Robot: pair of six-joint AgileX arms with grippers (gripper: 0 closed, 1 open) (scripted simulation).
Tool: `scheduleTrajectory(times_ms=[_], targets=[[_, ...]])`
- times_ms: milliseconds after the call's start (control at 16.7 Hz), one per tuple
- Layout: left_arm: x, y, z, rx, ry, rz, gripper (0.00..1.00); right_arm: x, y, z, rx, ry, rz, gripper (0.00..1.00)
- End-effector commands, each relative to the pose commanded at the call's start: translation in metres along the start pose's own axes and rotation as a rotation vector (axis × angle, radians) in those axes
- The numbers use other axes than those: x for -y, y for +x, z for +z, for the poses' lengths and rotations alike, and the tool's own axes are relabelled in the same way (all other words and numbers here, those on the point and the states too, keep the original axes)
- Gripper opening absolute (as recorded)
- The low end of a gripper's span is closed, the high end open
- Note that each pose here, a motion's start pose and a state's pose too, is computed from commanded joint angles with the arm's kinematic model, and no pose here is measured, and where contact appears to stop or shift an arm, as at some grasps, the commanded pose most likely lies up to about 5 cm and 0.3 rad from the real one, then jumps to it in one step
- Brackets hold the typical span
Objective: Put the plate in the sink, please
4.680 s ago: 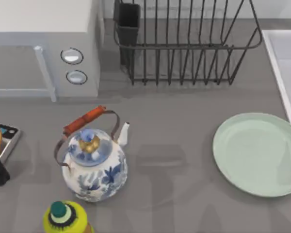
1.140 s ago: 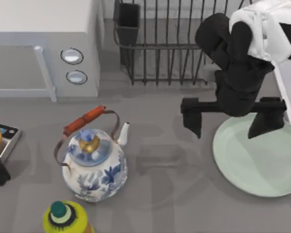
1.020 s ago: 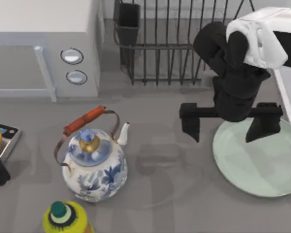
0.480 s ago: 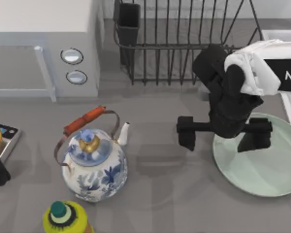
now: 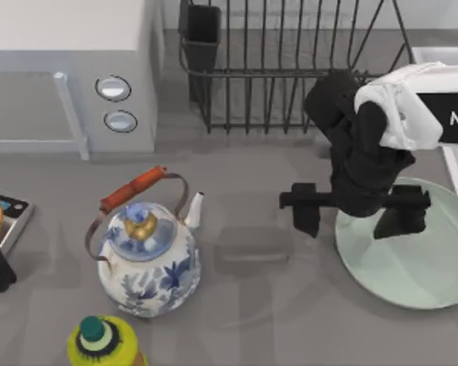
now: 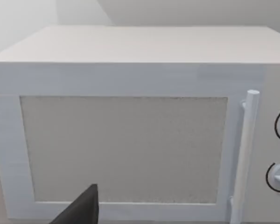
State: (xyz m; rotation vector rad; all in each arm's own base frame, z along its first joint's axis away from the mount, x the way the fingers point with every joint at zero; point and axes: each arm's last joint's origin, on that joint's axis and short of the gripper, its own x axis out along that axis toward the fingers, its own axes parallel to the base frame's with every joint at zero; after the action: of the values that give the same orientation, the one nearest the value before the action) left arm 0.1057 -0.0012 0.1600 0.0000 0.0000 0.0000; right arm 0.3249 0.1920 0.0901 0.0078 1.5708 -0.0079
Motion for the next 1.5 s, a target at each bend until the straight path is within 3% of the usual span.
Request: scheduleTrajectory(times_ms=[420,900,960,1260,1500], targets=[[0.000,0.000,0.000,0.000,0.000,0.000,1.00,0.000,0.000,0.000,0.000,0.000,0.000,0.02],[0.000,0.000,0.000,0.000,0.000,0.000,1.00,0.000,0.000,0.000,0.000,0.000,0.000,0.00],[0.000,0.000,0.000,0.000,0.000,0.000,1.00,0.005,-0.033,0.004,0.088,0.009,0.031,0.00],[0.000,0.000,0.000,0.000,0.000,0.000,1.00,-0.002,-0.050,0.014,0.072,0.009,0.022,0.00],[0.000,0.000,0.000,0.000,0.000,0.000,1.00,-0.015,-0.105,0.032,0.056,0.009,0.012,0.00]])
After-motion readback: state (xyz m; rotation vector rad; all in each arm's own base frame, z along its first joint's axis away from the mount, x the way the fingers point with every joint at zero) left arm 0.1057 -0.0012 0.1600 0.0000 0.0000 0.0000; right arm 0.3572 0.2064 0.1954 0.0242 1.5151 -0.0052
